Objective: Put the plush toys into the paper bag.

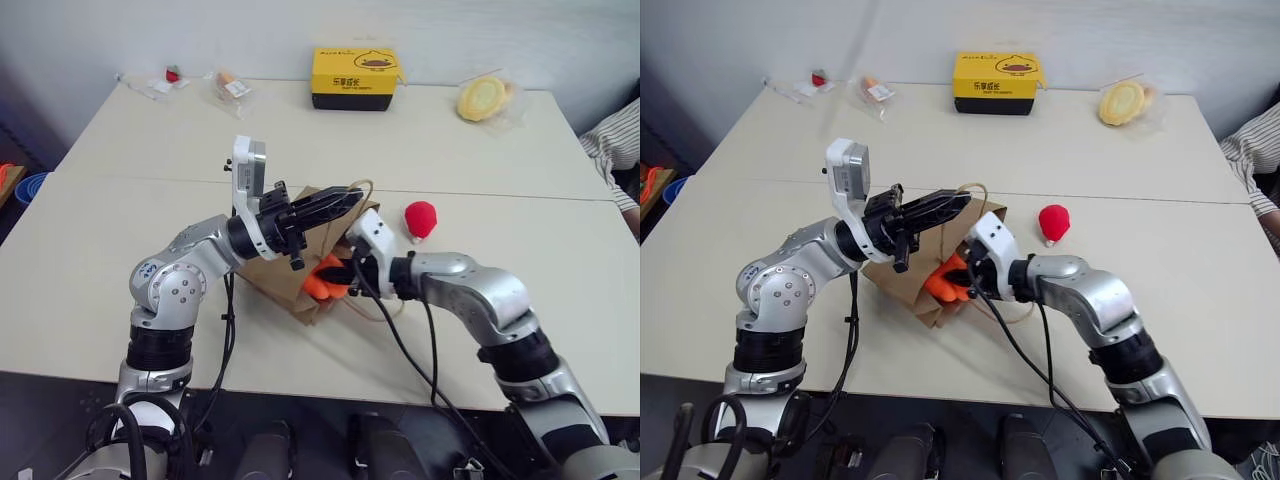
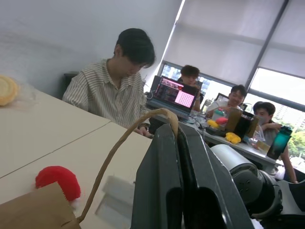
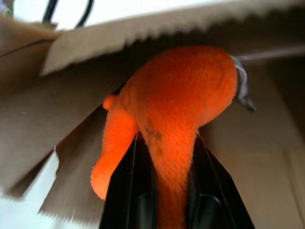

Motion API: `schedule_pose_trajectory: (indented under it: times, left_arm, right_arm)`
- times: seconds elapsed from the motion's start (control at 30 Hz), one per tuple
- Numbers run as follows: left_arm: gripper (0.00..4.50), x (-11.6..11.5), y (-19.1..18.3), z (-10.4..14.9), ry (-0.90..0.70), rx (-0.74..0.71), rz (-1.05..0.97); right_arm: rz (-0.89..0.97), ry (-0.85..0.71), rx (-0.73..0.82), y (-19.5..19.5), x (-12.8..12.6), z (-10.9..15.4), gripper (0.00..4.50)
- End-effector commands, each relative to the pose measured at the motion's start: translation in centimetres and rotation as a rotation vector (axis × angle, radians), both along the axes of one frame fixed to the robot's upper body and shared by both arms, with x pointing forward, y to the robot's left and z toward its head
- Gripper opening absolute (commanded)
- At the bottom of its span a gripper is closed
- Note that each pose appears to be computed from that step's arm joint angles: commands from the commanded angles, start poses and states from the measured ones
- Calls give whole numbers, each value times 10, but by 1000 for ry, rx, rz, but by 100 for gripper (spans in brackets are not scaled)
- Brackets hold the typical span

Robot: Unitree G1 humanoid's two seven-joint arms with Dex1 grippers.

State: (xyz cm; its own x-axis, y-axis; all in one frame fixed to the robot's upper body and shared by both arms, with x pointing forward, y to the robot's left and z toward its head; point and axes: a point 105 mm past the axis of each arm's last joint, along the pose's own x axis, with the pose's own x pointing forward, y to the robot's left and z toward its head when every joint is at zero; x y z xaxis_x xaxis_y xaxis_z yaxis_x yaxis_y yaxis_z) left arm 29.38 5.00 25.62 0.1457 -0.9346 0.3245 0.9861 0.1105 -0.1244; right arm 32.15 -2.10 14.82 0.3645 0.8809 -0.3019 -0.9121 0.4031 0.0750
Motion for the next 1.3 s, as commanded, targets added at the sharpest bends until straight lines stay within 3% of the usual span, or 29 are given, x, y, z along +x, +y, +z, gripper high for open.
schedule_pose_trajectory:
  times: [0.03,0.23,0.27,0.4,0.6,0.77,0.93,1.07,1.2,1.3]
  left_arm:
    - [0,-8,-2,11,-48,-28,-39]
    - [0,-6,1,10,-51,-26,-19]
    - [0,-6,2,10,-50,-25,-14]
    - [0,-5,7,6,-42,-7,-2]
    - [0,-1,12,4,-42,-4,29]
    - [0,2,14,3,-42,-3,43]
    - [0,3,16,2,-44,-3,63]
    - [0,3,21,0,-46,0,81]
    - [0,4,25,1,-45,-8,93]
    - [0,5,26,2,-40,-16,92]
  right_arm:
    - [21,-56,35,15,9,8,21]
    - [-22,-53,102,15,21,7,21]
    - [-24,-69,104,13,21,9,93]
    - [5,-101,141,3,13,22,230]
    - [147,-87,167,-20,-24,30,440]
    - [179,-85,176,-47,-40,32,446]
    - [58,-139,234,-89,-47,37,446]
    - [-130,-206,218,-143,-60,27,446]
    - [-415,-217,152,-214,-81,-2,446]
    - [-556,-205,125,-245,-96,-18,446]
